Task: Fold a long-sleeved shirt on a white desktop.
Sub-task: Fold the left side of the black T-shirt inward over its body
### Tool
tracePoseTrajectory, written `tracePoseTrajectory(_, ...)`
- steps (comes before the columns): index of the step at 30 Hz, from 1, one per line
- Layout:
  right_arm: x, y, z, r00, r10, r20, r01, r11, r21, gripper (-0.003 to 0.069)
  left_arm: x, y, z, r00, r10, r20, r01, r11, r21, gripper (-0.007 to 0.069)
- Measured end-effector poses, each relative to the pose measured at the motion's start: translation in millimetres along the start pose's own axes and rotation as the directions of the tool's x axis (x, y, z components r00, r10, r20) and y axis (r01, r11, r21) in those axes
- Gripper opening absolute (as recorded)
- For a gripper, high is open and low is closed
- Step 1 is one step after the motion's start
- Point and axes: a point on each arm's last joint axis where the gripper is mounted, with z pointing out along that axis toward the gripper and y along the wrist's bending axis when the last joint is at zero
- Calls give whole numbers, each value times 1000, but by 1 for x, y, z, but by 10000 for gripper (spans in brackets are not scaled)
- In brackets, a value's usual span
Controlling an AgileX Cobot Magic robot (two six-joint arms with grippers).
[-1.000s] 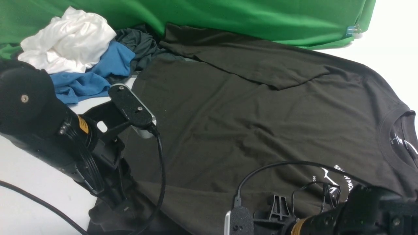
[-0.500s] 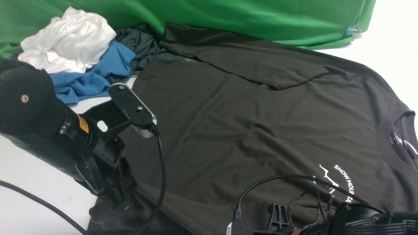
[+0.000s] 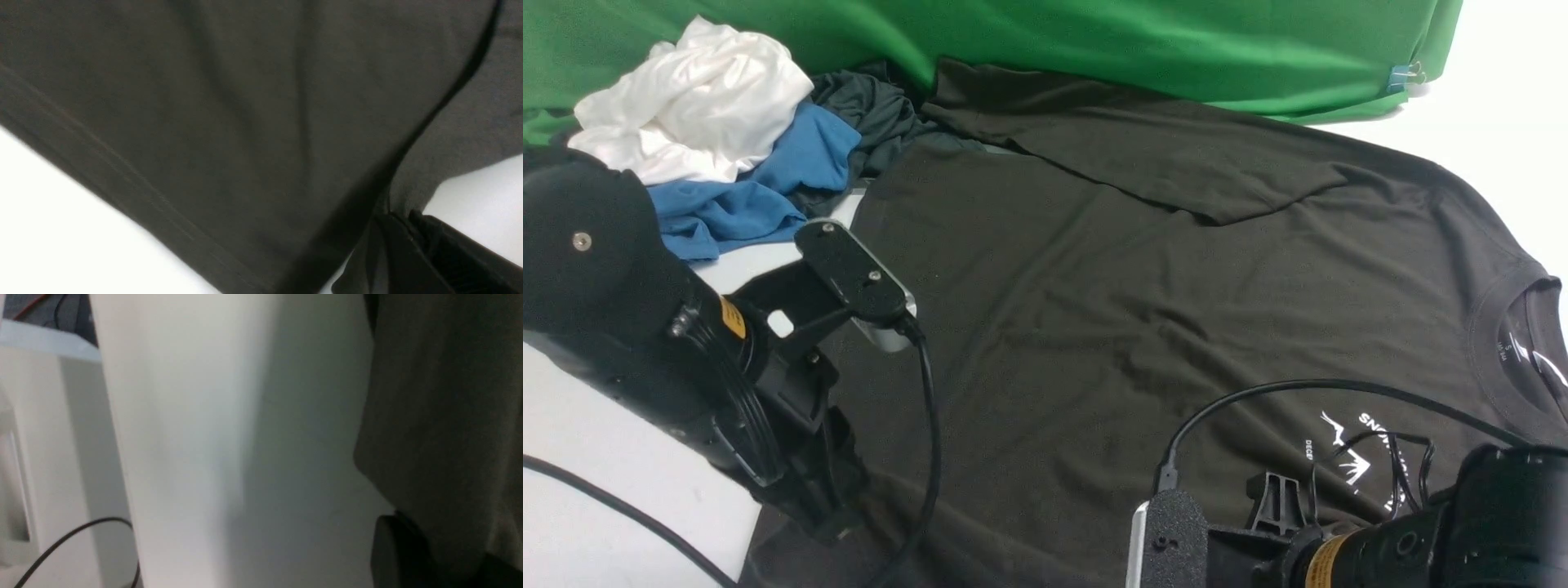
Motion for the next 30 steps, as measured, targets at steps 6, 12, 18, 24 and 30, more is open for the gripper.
tracePoseTrajectory(6,-14,-23,-10,999,33,42,-36,998,53,45,-7,5,5,999,-20,44,21,999,-27,29)
tracePoseTrajectory(12,-14,-60,-4,997,69,20,-71,992,102,45,-17,17,30,997,-75,37,76,997,-29,29)
tracePoseTrajectory(18,-12,-74,23,995,85,-58,-80,993,83,45,-28,32,62,992,-120,36,122,991,-59,31)
tracePoseTrajectory(24,-10,-74,29,993,87,-75,-81,994,75,45,-36,46,84,995,-77,68,85,989,-125,157)
tracePoseTrajectory(30,-10,-75,29,993,88,-72,-82,994,77,45,-38,48,75,993,-45,109,64,982,-177,491)
